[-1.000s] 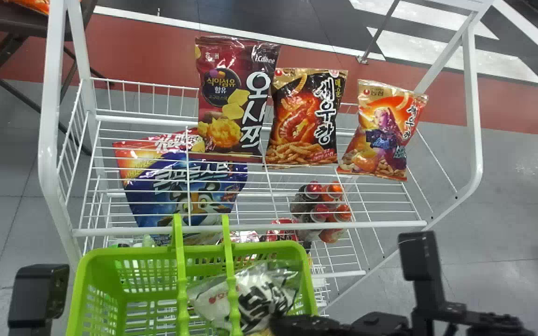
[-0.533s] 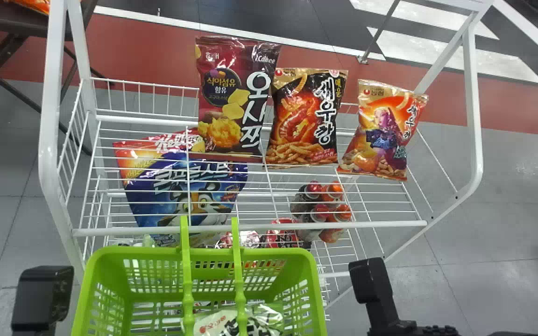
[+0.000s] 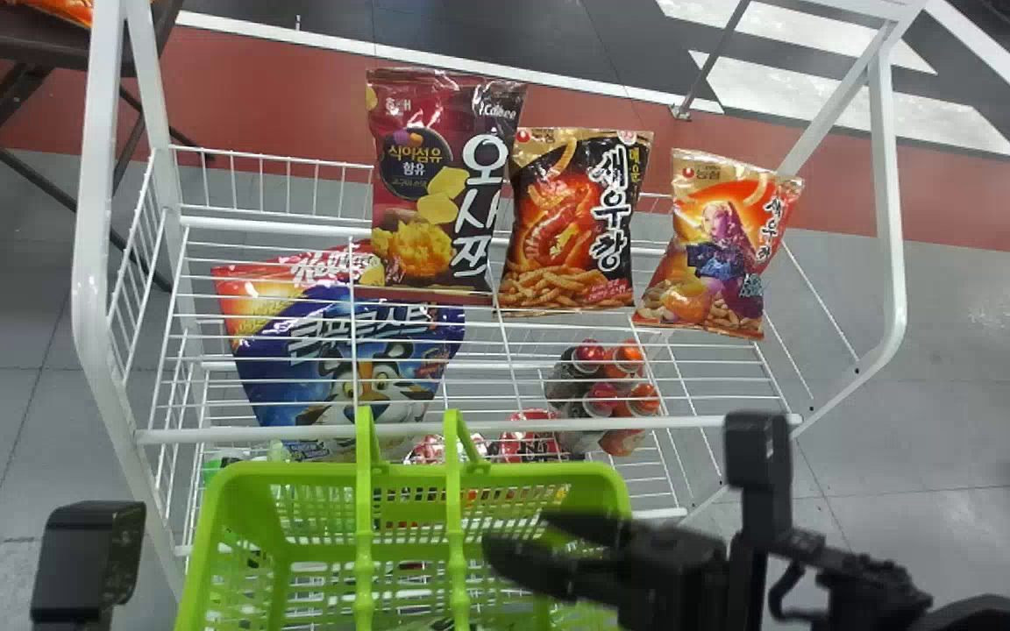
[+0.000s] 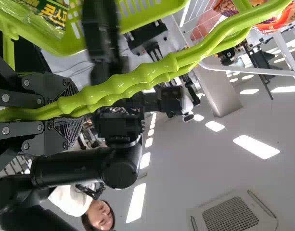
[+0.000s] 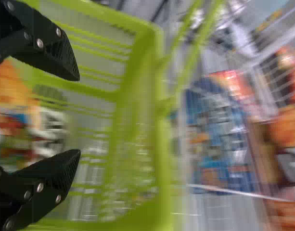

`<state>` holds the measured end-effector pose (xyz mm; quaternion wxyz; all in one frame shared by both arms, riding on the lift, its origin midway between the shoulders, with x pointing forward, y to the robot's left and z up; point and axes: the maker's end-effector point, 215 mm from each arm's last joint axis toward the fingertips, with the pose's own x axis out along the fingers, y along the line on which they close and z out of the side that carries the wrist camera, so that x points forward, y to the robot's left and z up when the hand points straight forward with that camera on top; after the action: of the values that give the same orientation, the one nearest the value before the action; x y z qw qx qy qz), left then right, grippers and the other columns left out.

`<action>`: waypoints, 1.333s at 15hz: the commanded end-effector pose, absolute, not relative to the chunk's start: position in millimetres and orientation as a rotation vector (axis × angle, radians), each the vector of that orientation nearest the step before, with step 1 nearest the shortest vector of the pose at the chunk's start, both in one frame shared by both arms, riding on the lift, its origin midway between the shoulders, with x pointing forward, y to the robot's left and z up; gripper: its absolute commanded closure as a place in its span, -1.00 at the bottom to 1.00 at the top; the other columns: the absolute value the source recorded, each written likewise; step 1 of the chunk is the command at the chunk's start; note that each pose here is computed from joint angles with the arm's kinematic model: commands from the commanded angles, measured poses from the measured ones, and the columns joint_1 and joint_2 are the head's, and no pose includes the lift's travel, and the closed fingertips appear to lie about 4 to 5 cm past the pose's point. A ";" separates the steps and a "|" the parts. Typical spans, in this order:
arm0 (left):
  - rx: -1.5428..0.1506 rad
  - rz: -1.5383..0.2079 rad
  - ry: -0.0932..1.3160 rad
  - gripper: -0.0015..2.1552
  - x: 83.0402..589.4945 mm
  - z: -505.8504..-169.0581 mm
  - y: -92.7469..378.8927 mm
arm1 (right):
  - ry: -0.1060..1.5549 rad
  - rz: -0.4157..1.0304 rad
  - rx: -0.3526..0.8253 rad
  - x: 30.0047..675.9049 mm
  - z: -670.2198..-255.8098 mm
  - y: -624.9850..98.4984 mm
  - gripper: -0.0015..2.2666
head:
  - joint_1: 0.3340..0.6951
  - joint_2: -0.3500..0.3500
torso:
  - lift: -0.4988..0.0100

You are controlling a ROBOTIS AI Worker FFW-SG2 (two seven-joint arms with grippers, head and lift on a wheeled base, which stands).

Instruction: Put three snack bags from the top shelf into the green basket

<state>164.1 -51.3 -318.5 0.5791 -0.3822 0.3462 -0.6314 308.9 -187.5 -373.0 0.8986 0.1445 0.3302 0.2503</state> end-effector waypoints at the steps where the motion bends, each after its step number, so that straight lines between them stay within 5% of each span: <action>1: -0.890 -1.477 0.817 0.51 162.7 -320.0 -53.1 | 0.427 0.495 0.265 353.2 -317.1 -202.4 -0.93 | 1.00 -1.00 | 0.78; 5: -0.897 -1.486 0.852 0.51 154.8 -320.6 -57.9 | 0.112 0.352 0.156 413.7 -265.4 -262.3 -0.93 | 1.00 -1.00 | 0.78; 18: -0.900 -1.458 0.918 0.51 149.8 -331.9 -58.4 | 0.178 0.204 -0.074 581.8 -347.5 -278.3 -0.90 | 1.00 -1.00 | 0.78; 19: -0.898 -1.455 0.916 0.51 151.1 -332.1 -57.5 | 0.180 0.200 -0.078 584.5 -348.0 -280.2 -0.71 | 1.00 -1.00 | 0.78; 20: -0.898 -1.454 0.914 0.51 152.7 -332.1 -56.7 | 0.181 0.206 -0.073 584.2 -348.7 -279.0 -0.14 | 1.00 -1.00 | 0.78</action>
<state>150.7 -57.9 -331.8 0.5646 -0.3822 0.3896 -0.6192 582.4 -280.3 -345.8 0.9904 -0.0363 0.0874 0.1004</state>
